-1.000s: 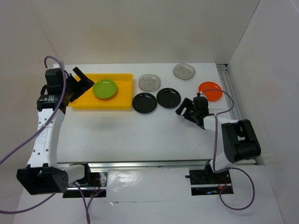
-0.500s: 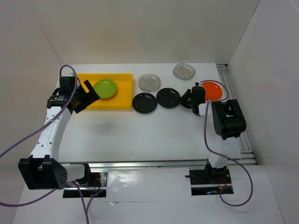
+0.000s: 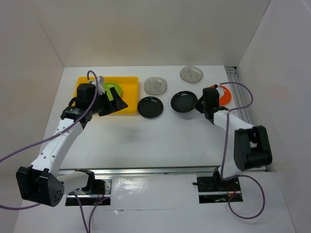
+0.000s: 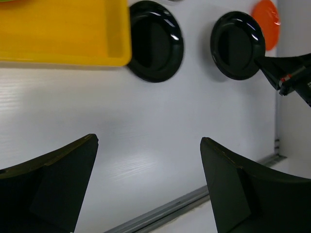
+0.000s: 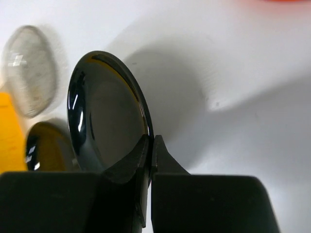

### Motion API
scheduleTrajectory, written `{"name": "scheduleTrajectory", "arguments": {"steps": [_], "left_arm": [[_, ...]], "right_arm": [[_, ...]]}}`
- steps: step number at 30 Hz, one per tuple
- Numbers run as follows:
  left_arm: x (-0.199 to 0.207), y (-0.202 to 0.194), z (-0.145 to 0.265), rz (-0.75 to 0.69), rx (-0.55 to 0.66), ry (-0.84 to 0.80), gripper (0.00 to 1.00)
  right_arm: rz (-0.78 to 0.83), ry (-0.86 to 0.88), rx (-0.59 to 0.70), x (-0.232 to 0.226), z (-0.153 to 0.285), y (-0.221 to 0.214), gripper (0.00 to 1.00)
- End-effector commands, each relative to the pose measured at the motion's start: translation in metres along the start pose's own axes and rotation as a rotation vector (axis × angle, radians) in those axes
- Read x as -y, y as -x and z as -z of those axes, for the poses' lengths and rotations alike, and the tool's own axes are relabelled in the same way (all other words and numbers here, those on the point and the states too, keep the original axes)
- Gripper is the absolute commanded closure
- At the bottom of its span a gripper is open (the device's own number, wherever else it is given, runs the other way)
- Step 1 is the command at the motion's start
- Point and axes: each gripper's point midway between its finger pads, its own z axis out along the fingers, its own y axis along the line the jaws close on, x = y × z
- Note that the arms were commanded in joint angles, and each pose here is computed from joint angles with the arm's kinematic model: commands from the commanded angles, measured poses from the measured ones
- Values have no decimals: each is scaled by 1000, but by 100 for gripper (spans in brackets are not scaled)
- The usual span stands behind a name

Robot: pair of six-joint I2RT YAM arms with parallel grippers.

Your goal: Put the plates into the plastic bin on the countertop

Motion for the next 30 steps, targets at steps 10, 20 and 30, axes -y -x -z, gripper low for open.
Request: {"name": "scheduleTrajectory", "arguments": {"steps": [10,20,30], "left_arm": [[120,-44,-72,-111,-171,-397,0],[105,-74,-118,-117,-221,-293,1],[119,-84,-124,-87,-262,-369,89]], "right_arm": [[321,613,-134,-95,115,-65,100],[327,707,-70,-108,147,-45,100],[261,789,-104,-118,143,-49,100]]}}
